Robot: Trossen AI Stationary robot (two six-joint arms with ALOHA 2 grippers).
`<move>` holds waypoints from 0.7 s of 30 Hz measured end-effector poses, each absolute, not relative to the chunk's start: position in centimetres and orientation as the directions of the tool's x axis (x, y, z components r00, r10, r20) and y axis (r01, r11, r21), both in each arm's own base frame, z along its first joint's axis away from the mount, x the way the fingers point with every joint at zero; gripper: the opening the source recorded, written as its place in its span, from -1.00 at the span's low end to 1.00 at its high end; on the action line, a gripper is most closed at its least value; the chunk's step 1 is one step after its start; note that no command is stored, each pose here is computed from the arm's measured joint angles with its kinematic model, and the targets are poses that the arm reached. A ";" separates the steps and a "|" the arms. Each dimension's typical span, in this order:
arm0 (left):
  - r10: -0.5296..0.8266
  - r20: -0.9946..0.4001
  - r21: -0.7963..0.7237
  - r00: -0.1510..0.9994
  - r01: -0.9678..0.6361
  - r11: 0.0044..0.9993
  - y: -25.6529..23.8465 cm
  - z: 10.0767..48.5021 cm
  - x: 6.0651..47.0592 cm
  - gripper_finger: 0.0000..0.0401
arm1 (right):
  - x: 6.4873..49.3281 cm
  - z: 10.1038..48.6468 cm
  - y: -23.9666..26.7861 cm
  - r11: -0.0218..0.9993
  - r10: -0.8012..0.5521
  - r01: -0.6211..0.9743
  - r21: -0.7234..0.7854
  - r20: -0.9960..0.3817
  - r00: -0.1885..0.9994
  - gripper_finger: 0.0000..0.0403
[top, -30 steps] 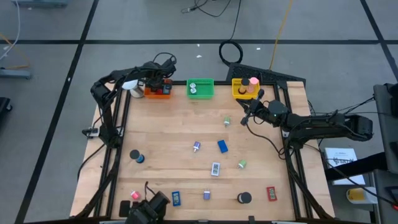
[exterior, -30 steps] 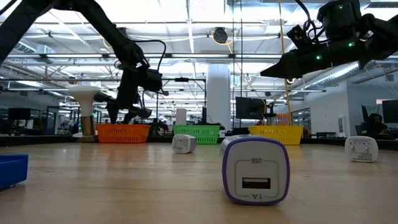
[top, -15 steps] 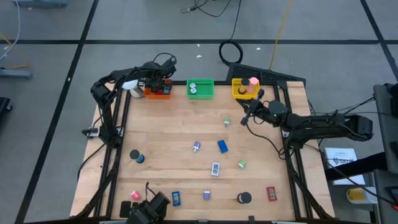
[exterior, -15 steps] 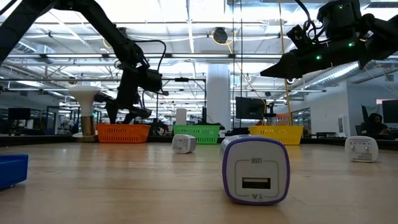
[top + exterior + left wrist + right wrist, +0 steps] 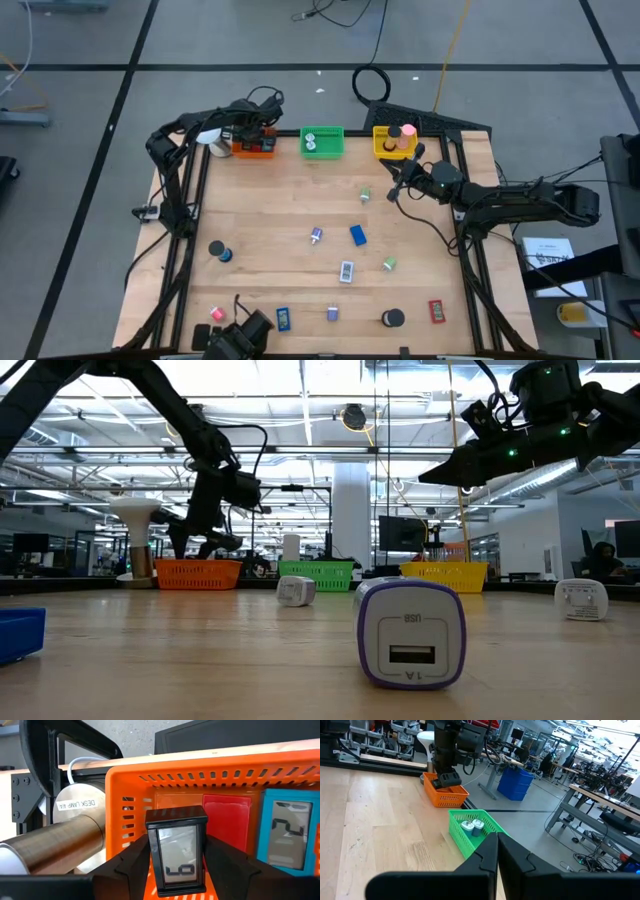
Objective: Pick & Place Office items
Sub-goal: Put the black digital clock into the orange basket, then put the green charger adapter into the green basket
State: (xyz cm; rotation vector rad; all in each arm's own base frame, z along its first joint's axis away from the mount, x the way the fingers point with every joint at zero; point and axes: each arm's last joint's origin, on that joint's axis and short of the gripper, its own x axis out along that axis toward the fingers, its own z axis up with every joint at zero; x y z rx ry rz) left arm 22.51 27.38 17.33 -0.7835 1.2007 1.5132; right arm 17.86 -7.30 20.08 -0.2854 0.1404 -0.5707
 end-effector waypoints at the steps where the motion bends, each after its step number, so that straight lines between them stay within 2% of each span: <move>1: 0.311 -0.908 0.299 -0.282 -0.954 0.008 27.3 17.3 22.5 -0.09 | 17.9 20.1 -7.3 0.804 -0.550 0.512 -0.304 -0.052 0.833 -0.98; 5: 0.322 -0.901 0.310 -0.289 -0.951 0.012 27.2 17.4 22.7 -0.04 | 17.9 20.1 -7.3 0.804 -0.550 0.511 -0.304 -0.052 0.833 -0.98; 14: 0.327 -0.901 0.314 -0.284 -0.949 0.039 27.2 17.6 22.7 0.27 | 17.9 20.1 -7.3 0.804 -0.550 0.512 -0.304 -0.052 0.833 -0.98; 17: 0.350 -0.898 0.299 -0.265 -0.953 0.046 26.8 18.4 22.9 0.28 | 17.9 20.1 -7.3 0.804 -0.550 0.511 -0.304 -0.052 0.833 -0.98; 21: 0.412 -0.883 0.286 -0.223 -0.953 0.097 25.5 20.2 23.8 0.14 | 17.9 20.1 -7.3 0.803 -0.550 0.511 -0.307 -0.052 0.833 -0.98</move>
